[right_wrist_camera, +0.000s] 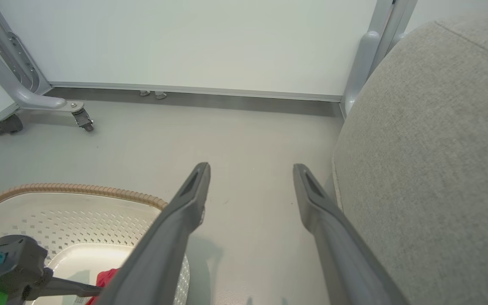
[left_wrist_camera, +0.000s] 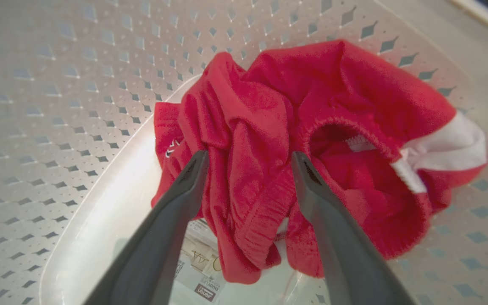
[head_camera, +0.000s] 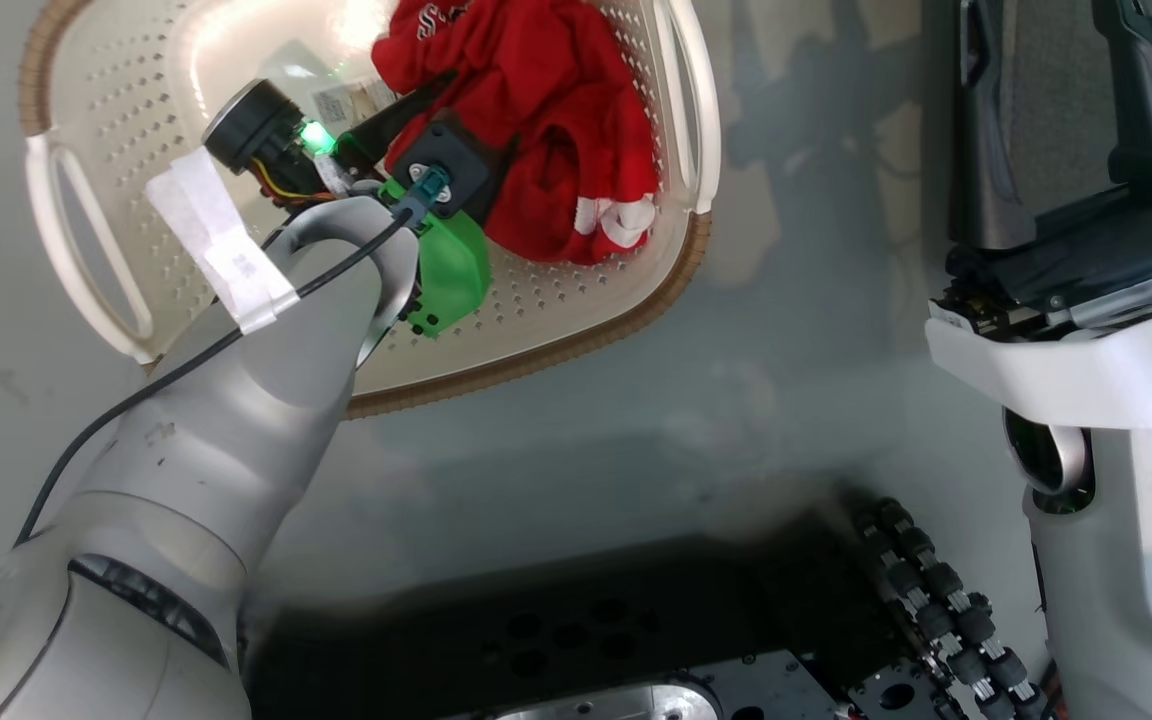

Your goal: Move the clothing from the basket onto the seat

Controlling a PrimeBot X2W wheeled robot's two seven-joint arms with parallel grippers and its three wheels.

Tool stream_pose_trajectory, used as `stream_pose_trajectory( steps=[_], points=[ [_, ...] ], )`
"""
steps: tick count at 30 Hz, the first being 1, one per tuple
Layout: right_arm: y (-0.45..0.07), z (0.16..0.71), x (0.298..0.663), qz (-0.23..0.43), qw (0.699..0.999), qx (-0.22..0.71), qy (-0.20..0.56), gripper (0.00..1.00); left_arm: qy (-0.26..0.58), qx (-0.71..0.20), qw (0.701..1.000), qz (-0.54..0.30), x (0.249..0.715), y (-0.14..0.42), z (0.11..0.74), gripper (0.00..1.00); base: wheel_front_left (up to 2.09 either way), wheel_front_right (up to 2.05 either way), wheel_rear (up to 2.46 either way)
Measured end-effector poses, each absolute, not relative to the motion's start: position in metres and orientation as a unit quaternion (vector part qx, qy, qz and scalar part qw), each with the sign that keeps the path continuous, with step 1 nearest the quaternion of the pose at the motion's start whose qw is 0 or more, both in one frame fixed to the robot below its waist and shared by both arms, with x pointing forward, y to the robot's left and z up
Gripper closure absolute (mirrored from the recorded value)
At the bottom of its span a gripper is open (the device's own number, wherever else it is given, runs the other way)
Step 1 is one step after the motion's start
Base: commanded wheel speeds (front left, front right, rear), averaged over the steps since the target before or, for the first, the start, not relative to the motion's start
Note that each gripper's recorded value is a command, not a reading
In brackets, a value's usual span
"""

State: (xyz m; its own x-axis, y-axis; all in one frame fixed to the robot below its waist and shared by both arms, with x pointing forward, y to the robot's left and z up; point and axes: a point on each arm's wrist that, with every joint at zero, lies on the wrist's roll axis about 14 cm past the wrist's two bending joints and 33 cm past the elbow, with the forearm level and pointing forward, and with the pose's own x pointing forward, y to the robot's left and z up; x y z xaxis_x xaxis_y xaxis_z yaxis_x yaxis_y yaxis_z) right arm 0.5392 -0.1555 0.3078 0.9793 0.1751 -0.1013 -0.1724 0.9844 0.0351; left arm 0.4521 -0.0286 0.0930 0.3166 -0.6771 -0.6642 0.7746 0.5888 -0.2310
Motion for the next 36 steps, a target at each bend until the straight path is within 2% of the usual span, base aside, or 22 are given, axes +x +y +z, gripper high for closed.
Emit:
stream_pose_trajectory(
  steps=[4,17,18,19,20,28,36],
  points=[
    [-0.153,0.296,0.535,0.095,0.993,0.011,0.064,0.00,0.409,0.082,0.795,-0.440,0.444,-0.016,0.067,0.00,0.00,0.00,0.00],
    [-0.159,0.289,0.528,0.089,0.993,0.014,0.077,0.00,0.443,0.087,0.790,-0.416,0.438,-0.013,0.046,0.00,0.00,0.00,0.00],
    [-0.161,0.289,0.529,0.086,0.993,0.016,0.077,0.00,0.444,0.087,0.789,-0.416,0.438,-0.014,0.046,0.53,0.00,0.00,0.00],
    [-0.161,0.290,0.529,0.085,0.993,0.016,0.077,0.00,0.443,0.084,0.790,-0.415,0.438,-0.014,0.046,0.96,0.00,0.00,0.00],
    [-0.162,0.290,0.529,0.083,0.993,0.017,0.076,0.00,0.443,0.083,0.790,-0.415,0.438,-0.016,0.046,1.00,0.00,0.00,0.00],
    [-0.166,0.294,0.531,0.075,0.995,0.014,0.069,0.00,0.424,0.066,0.806,-0.408,0.447,-0.024,0.056,1.00,0.00,0.00,0.00],
    [-0.164,0.309,0.545,0.067,0.996,0.036,0.043,0.00,0.375,0.011,0.837,-0.398,0.462,-0.047,0.093,1.00,0.00,0.00,0.00]
  ],
)
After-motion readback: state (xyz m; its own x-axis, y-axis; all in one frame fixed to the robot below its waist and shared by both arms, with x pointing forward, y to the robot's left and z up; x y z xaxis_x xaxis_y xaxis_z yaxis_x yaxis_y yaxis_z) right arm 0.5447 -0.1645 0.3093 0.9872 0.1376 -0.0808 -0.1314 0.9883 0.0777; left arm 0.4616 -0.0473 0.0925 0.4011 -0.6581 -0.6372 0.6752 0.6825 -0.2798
